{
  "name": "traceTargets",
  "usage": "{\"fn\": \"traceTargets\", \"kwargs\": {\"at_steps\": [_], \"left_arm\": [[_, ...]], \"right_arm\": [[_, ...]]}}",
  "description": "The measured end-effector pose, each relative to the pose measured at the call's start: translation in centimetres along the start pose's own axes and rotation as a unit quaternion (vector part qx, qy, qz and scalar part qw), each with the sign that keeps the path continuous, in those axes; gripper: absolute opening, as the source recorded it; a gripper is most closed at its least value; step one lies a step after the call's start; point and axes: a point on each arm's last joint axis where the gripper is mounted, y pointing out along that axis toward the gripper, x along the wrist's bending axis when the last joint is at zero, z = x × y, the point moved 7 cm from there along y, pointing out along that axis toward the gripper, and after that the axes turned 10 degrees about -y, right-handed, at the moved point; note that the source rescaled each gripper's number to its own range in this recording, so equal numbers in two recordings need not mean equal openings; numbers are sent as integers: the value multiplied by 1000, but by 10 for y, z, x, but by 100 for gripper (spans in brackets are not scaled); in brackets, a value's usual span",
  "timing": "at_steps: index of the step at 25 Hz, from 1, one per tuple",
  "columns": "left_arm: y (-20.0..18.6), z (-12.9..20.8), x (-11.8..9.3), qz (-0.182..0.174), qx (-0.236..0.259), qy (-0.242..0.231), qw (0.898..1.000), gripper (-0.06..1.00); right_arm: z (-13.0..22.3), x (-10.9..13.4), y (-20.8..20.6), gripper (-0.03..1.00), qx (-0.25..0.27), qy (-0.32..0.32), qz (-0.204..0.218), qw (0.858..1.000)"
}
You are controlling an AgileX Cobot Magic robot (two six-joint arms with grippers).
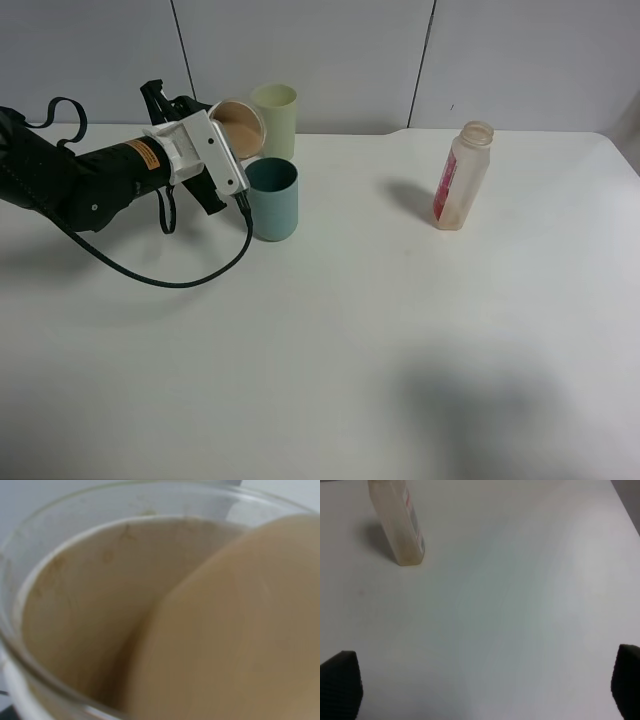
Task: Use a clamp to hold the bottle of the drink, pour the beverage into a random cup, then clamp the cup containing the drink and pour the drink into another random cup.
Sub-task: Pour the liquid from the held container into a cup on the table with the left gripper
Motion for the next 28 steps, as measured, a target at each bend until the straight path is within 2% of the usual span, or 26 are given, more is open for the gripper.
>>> {"fn": "traceTargets", "kwargs": {"at_steps": [17, 28], "left_arm": [[0, -1, 1, -1, -1, 50, 999, 0], [0, -1, 1, -1, -1, 55, 998, 0]], "right_arm": [[0, 0, 0, 100, 0, 0, 0, 1000], [0, 0, 0, 100, 0, 0, 0, 1000]]}}
